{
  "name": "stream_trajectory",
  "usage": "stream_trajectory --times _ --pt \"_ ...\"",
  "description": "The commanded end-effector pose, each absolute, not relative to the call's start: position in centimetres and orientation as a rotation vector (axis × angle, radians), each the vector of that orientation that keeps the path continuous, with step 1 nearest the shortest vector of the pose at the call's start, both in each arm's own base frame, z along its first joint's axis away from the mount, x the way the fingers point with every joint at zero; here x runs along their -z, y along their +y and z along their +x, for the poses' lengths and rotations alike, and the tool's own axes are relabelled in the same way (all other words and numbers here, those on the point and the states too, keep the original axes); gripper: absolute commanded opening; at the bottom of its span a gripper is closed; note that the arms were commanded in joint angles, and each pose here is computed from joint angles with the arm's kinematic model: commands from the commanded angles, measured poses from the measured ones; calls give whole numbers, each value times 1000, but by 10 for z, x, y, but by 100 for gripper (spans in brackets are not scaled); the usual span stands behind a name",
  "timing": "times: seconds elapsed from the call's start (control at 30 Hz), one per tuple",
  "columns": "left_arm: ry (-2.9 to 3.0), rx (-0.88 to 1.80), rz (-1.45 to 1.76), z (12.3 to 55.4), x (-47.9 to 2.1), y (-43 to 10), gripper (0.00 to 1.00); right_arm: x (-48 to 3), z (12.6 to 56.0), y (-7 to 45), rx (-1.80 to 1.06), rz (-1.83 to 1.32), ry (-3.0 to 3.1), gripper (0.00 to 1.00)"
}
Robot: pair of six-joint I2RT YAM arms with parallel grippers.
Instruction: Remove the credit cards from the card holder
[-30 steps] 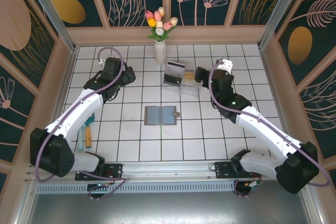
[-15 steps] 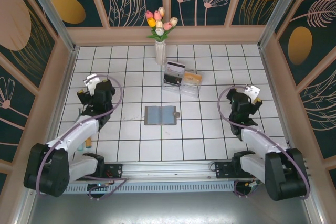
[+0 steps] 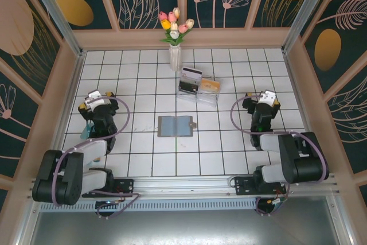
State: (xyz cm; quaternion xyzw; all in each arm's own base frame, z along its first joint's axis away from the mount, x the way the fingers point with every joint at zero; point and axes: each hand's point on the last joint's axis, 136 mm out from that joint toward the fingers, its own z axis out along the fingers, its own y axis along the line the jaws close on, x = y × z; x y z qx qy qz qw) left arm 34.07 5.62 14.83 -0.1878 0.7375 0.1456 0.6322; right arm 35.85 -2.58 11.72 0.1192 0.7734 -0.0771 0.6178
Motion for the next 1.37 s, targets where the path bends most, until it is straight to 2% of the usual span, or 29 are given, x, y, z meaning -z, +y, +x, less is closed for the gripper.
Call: stream_trajectory --times 0.0,0.43,1.33 --pt "1584 -206 -335 350 -170 40 99 -141 372 -15 83 182 1679 99" --pt "1638 -85 -195 373 -139 24 99 -122 373 -9 -39 117 1697 99" --pt "1642 -87 -197 374 -137 24 99 -121 375 -12 -47 129 1707 99"
